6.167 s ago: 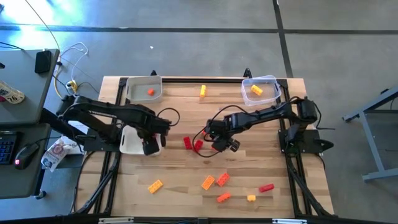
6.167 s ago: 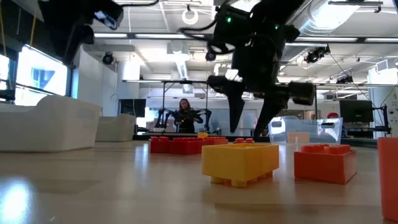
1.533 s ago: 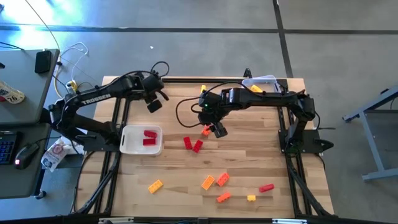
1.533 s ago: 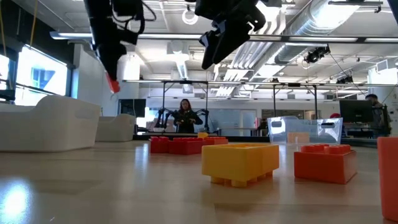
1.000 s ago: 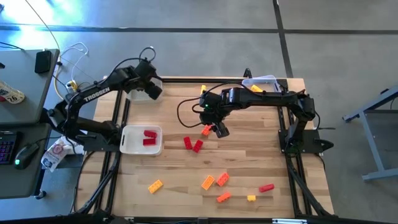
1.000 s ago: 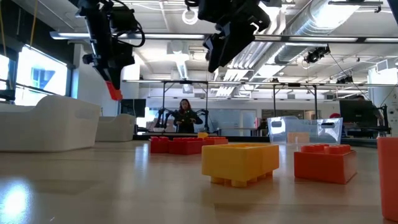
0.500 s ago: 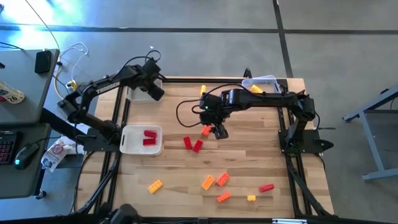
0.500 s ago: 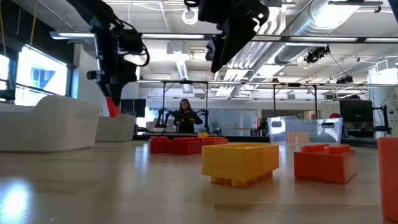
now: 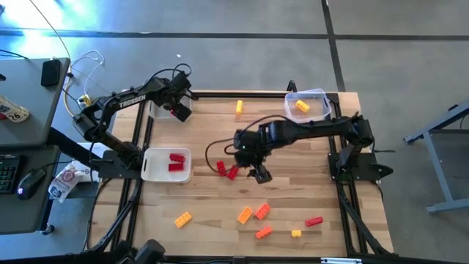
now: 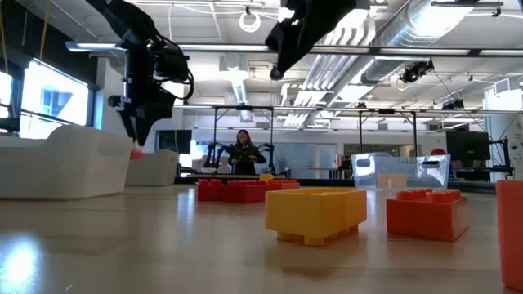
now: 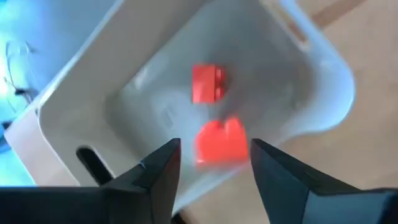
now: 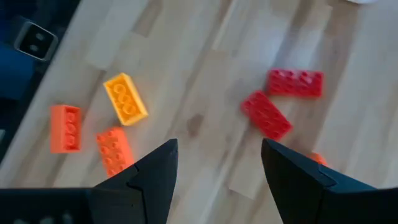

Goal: Sort & place blocks by color
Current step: Put the orange game piece into the gray bin, then put the yellow game piece into the transparent bin

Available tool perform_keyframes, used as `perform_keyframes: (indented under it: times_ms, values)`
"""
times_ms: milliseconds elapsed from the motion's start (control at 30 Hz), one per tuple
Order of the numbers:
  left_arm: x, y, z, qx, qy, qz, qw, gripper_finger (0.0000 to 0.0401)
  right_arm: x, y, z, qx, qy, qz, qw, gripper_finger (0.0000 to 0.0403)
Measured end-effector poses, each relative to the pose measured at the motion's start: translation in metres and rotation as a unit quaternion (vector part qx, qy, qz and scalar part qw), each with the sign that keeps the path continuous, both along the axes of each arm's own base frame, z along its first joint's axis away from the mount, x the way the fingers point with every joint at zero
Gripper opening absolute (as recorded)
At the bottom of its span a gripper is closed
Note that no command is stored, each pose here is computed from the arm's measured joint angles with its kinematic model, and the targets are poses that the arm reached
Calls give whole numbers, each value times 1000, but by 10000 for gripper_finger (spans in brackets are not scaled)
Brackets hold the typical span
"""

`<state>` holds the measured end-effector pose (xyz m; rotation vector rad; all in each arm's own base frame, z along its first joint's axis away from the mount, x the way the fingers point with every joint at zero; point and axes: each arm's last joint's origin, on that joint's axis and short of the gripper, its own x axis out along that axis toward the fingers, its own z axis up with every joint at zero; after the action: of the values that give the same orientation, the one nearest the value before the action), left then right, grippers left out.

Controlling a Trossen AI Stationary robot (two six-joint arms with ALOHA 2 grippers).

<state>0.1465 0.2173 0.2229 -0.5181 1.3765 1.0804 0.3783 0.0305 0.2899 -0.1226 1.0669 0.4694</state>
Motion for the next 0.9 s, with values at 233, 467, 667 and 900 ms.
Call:
perform_keyframes:
  times_ms: [233,467,667,900]
  values:
    - [-2,-4,0,-22,3,6,1000,208,1,39,3,-8,-34,35,999,217]
    - [-2,-16,9,-43,-31,-2,999,207,-4,74,4,-29,-52,69,996,217]
    - [3,-40,34,-24,-107,-15,994,208,-9,97,2,-66,-64,79,993,217]
    - [8,-78,62,-17,-198,-66,978,207,-1,115,-18,-74,-61,95,991,217]
